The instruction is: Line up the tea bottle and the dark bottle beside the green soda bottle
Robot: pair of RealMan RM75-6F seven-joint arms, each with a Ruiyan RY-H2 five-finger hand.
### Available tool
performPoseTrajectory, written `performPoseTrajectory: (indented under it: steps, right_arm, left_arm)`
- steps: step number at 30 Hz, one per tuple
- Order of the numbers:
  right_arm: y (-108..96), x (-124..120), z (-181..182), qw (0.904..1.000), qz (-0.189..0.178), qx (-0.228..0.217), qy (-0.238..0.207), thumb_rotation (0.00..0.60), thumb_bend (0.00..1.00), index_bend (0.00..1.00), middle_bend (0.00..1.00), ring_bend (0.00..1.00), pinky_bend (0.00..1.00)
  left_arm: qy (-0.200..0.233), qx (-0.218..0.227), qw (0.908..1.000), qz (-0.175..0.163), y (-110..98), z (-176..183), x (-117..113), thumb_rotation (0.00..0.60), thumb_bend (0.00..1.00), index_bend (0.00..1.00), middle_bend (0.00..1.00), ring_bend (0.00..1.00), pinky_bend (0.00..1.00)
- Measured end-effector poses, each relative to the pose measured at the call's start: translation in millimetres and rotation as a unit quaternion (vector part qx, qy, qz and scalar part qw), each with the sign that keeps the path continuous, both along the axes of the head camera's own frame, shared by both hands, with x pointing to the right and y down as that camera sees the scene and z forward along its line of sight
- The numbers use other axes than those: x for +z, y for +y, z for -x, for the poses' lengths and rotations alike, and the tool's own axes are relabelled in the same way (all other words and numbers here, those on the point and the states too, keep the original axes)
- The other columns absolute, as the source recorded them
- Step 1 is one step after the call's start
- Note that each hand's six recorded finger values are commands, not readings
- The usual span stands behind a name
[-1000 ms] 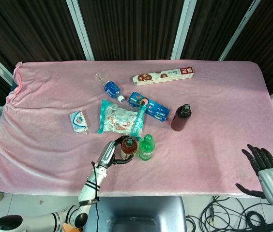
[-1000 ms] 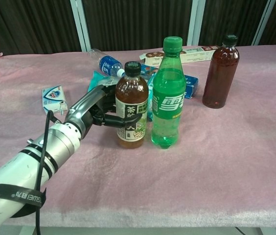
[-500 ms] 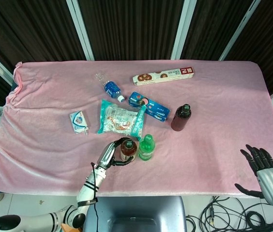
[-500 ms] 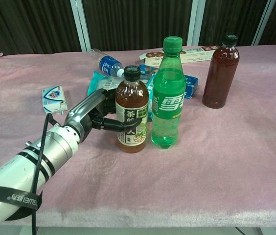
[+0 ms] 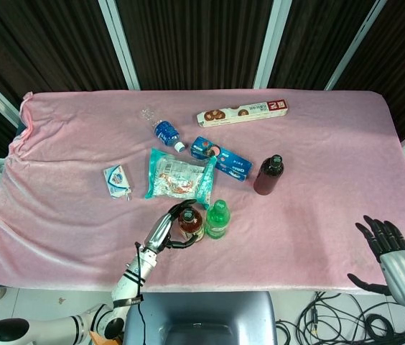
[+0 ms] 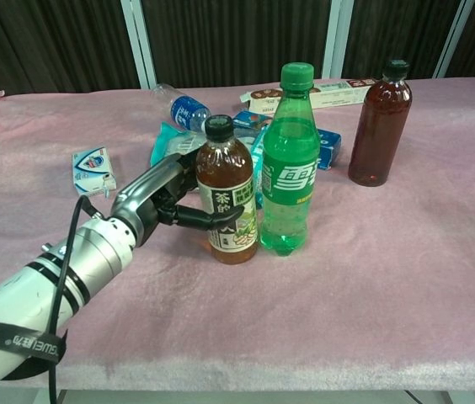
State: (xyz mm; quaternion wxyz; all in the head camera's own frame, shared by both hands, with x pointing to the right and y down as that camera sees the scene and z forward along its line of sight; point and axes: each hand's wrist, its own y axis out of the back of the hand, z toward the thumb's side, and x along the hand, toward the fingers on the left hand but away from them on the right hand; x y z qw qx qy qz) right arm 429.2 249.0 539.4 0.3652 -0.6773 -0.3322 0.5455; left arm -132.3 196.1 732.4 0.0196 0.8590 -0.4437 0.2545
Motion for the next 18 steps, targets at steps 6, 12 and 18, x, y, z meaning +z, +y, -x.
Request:
performPoseTrajectory:
  steps: [6,12,18]
  right_arm:
    - [0.0,0.6,0.7,1.0000,0.000,-0.001,0.000,0.600,0.29,0.00,0.00,0.00,0.00]
    - [0.2,0.5,1.3,1.0000,-0.001,-0.002,0.000,0.600,0.29,0.00,0.00,0.00,0.00]
    - [0.1,1.9,2.1,1.0000,0.000,-0.003,0.002,0.600,0.29,0.00,0.00,0.00,0.00]
  left_arm:
    - [0.006,0.005,1.0000,-0.006,0.8,1.4,-4.4,0.600,0.34,0.01,0.19,0.07,0.04]
    - [0.006,0.009,0.9998,-0.016,1.9,4.1,-9.7,0.600,0.31,0.00,0.08,0.01,0.02]
    - [0.005,0.019,0.9994,-0.028,5.3,13.9,-20.9,0.600,0.28,0.00,0.01,0.00,0.00]
